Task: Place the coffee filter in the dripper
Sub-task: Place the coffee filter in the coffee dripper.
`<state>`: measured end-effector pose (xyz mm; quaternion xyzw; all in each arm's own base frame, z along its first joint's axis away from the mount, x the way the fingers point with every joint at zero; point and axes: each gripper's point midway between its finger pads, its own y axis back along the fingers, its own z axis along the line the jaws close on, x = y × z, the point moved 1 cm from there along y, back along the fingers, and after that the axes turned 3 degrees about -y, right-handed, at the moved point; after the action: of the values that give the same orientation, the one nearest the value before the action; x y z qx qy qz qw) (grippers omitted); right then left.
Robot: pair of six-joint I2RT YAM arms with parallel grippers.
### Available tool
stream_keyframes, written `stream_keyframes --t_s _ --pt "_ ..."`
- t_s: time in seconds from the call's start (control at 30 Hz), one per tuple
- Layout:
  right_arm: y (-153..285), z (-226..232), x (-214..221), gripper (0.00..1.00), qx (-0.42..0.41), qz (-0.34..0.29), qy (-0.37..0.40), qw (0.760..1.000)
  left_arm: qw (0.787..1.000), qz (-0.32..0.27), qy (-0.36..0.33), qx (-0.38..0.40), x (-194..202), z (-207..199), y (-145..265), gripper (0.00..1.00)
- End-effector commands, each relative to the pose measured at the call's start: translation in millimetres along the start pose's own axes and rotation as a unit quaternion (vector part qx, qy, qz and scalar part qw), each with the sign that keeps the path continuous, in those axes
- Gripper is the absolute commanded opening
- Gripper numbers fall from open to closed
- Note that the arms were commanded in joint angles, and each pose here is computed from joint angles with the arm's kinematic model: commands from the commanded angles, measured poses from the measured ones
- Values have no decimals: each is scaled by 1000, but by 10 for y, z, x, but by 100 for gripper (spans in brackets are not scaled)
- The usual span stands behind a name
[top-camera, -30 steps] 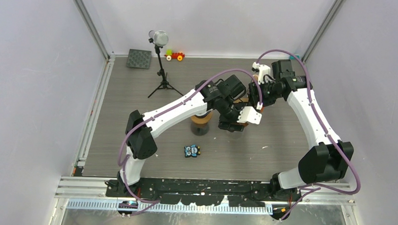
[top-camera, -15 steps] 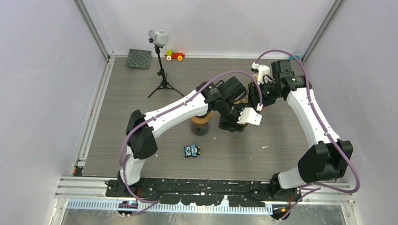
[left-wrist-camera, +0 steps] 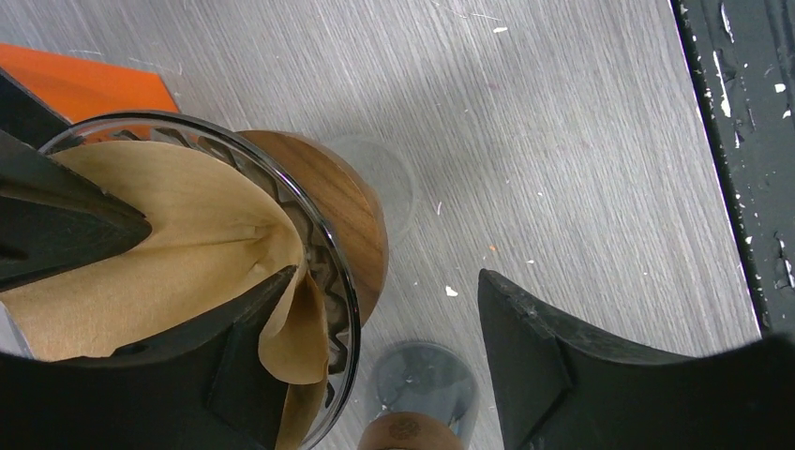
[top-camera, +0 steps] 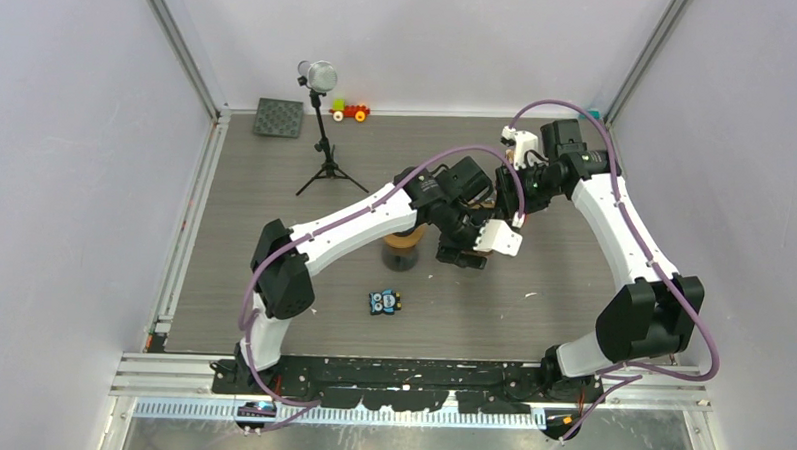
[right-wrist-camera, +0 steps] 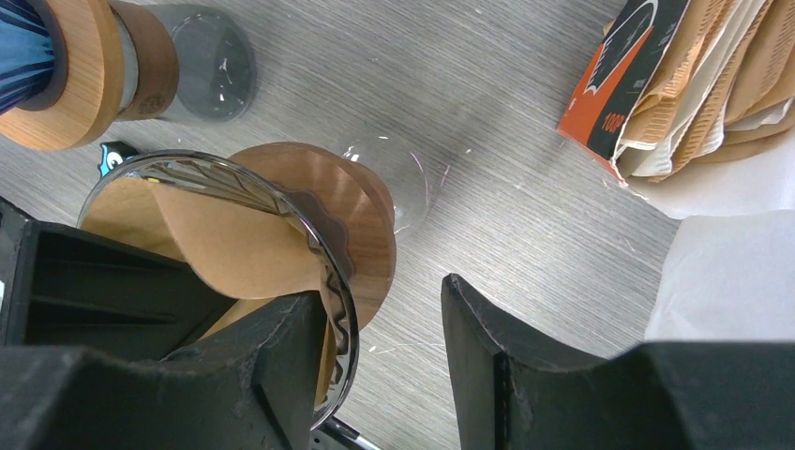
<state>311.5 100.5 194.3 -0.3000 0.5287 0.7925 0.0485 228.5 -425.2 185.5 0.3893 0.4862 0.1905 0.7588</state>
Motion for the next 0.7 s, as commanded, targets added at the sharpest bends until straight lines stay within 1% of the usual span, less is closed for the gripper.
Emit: stream_keyframes --t_s 0.0,0.4,0.67 --pt "21 -69 -34 52 17 -1 12 1000 1000 1 -6 14 -9 -133 86 69" --pt "86 -60 -69 52 21 -3 18 1000 1000 1 -13 8 -27 -118 140 71" --pt "206 13 -141 53 13 -15 18 1000 1000 -6 -8 -24 -143 -10 283 79"
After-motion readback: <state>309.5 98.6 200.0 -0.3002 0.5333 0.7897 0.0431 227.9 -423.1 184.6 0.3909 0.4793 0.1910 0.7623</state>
